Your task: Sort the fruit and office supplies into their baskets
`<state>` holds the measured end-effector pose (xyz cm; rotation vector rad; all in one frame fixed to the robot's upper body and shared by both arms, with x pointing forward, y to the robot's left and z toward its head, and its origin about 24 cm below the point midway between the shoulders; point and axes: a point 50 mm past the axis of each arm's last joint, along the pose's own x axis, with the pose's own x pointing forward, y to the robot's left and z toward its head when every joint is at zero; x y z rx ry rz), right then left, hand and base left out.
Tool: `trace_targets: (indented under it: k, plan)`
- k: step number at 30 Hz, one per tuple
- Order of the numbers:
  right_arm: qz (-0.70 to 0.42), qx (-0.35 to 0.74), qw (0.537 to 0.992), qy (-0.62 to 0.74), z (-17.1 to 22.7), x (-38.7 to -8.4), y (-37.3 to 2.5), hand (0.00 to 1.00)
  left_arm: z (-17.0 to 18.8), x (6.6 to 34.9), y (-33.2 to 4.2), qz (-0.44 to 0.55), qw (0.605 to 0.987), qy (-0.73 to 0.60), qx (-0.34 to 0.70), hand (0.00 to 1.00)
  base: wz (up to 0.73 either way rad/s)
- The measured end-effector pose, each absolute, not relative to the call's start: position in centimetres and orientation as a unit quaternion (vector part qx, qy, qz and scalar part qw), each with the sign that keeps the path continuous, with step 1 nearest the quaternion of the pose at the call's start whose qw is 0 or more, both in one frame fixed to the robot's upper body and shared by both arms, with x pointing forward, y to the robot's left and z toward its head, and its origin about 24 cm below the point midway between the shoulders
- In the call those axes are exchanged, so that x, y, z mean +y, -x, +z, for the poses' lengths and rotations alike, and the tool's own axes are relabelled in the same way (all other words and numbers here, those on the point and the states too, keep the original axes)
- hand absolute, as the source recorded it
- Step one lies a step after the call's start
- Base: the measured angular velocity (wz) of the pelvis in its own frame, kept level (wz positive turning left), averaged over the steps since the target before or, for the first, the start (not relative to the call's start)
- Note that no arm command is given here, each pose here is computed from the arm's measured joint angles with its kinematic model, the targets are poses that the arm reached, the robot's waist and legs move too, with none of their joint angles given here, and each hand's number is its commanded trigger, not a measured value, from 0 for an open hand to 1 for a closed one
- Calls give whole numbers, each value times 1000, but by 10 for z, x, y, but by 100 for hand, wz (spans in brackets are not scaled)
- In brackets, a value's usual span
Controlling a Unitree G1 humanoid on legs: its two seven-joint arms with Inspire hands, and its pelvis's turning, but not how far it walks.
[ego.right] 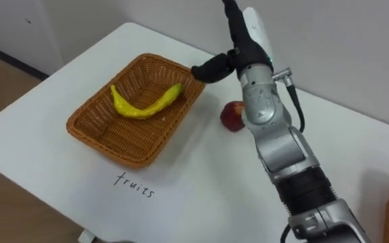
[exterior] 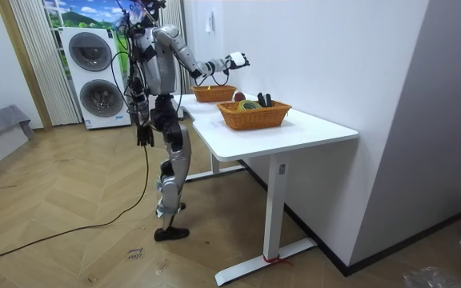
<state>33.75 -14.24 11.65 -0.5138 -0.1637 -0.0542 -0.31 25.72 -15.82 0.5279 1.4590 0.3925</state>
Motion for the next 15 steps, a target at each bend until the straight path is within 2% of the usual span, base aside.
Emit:
trace_targets:
  k: [6, 15]
  plan:
    - [-66, -87, 972, 209, 119, -152, -337, 0, -160, 250, 8, 171, 694, -229, 661, 0, -1]
    - [-84, -33, 983, 162, 89, -161, -321, 0, -161, 243, 14, 166, 692, -223, 666, 0, 1]
